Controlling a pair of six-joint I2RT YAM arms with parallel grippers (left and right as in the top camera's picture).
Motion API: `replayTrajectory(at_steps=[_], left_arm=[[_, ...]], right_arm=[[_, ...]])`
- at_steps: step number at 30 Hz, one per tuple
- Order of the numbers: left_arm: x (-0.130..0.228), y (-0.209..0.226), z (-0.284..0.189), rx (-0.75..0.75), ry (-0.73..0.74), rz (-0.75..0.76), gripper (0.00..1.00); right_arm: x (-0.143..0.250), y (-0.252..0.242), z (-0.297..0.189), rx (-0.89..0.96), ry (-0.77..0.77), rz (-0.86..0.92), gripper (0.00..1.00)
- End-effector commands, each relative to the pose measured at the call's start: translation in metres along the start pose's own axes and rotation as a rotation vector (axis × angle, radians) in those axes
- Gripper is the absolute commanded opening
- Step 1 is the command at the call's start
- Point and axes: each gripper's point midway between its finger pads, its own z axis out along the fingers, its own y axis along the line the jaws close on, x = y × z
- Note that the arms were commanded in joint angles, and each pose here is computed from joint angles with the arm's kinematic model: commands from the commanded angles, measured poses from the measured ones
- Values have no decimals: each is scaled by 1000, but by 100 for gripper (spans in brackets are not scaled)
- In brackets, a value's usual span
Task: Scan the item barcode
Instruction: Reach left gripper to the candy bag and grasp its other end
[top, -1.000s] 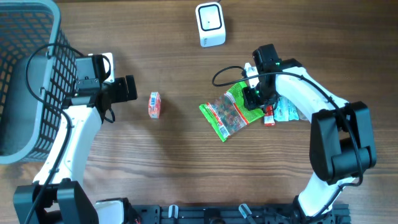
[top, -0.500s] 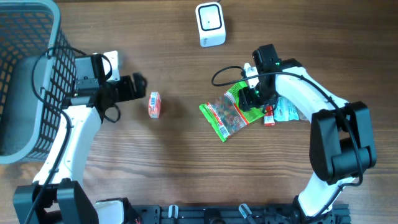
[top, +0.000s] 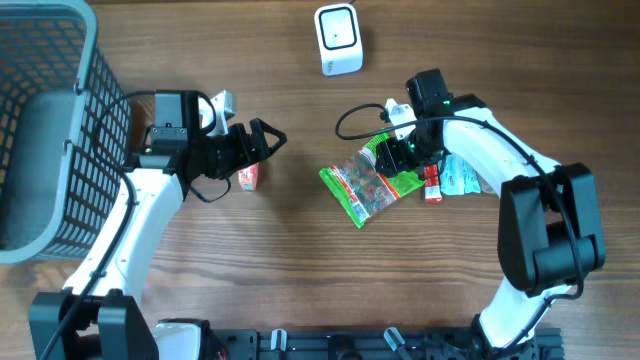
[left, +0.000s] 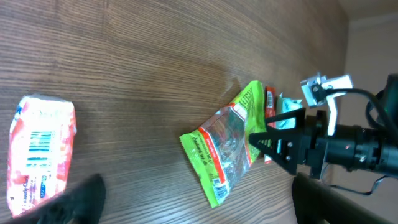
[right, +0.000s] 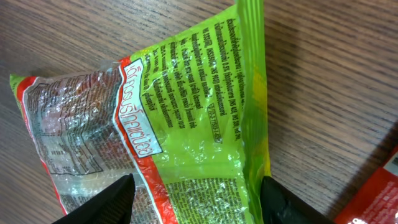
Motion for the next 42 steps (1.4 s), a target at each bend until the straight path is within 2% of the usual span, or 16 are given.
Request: replayTrajectory(at_steps=[1,2,3,7,12,17,22,31,35,38,42], left_arm=[[8,-20,4,29,23,16,24],[14,-22,9,8,34,30,12],[19,-21,13,-30,36,29,4],[37,-15,37,-231,3,25,4],[59,-35,82,-215,40,93,4],[72,-14,114,-259,96,19,4],[84,-10,138,-254,132,37,4],[98,-1,151,-273,179,39,4],[81,-30,134,-197,179,19,4],[71,-41,122,-185,161,18,4],[83,-34,129,-211,192,25,4]], right_arm=[[6,6,1,-32,9,51,64],[8,7,3,-38,12,65,64],[10,9,4,-48,16,72,65],[17,10,10,-63,29,76,65],[24,10,13,-68,45,82,65],[22,17,12,-109,39,82,65],[23,17,12,-109,41,83,69],[22,25,11,-154,41,85,69],[20,26,10,-157,35,83,62],[12,30,-1,-164,6,68,63],[-1,37,-31,-157,-74,17,68]])
